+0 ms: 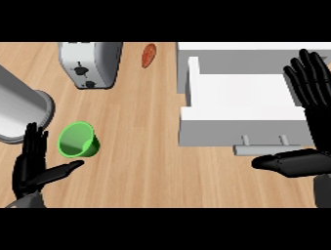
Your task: Pick up the cup, place it into the drawer and close the drawer
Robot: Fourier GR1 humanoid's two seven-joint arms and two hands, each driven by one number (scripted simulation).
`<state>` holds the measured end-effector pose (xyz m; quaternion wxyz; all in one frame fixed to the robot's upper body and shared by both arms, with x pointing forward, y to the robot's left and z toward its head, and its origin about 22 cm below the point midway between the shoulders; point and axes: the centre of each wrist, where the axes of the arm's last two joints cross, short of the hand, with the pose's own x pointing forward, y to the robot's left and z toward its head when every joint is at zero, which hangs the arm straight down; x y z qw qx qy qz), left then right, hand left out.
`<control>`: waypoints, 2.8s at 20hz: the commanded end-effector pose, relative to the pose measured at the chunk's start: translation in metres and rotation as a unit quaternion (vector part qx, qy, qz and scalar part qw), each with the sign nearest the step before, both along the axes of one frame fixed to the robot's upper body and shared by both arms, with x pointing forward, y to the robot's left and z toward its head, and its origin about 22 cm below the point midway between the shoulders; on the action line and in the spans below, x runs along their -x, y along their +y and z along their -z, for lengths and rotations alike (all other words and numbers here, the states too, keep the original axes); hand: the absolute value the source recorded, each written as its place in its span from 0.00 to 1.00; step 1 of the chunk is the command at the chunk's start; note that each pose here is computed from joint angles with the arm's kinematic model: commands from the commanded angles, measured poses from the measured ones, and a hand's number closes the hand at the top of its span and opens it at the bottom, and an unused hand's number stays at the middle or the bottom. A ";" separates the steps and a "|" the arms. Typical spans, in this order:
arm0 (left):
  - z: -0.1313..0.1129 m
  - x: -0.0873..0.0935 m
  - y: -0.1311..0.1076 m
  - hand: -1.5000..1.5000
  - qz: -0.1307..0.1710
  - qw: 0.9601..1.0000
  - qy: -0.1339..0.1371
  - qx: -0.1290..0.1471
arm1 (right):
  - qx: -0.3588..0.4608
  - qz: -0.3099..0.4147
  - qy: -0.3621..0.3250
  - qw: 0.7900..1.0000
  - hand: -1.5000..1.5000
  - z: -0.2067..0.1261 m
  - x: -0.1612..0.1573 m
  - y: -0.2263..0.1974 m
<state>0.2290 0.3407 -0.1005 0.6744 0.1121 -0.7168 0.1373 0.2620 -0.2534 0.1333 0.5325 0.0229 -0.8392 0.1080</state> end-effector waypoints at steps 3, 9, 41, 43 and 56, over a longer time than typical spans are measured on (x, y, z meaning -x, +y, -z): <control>0.029 0.007 0.028 0.00 -0.002 1.000 -0.001 0.006 | -0.004 0.010 0.001 1.000 0.00 -0.030 -0.022 -0.008; 0.052 0.013 0.020 0.00 -0.002 1.000 -0.009 -0.003 | 0.008 0.003 -0.001 1.000 0.00 -0.007 -0.014 -0.001; 0.032 -0.043 -0.007 1.00 -0.025 0.984 -0.134 -0.112 | 0.009 -0.005 0.000 1.000 0.00 -0.024 -0.013 -0.010; 0.033 -0.049 -0.021 1.00 -0.042 0.981 -0.160 -0.098 | 0.007 -0.014 0.006 1.000 0.00 -0.018 -0.012 0.000; -0.003 -0.105 -0.082 1.00 0.149 0.956 -0.254 0.013 | 0.014 -0.007 0.010 1.000 0.00 -0.021 -0.007 -0.019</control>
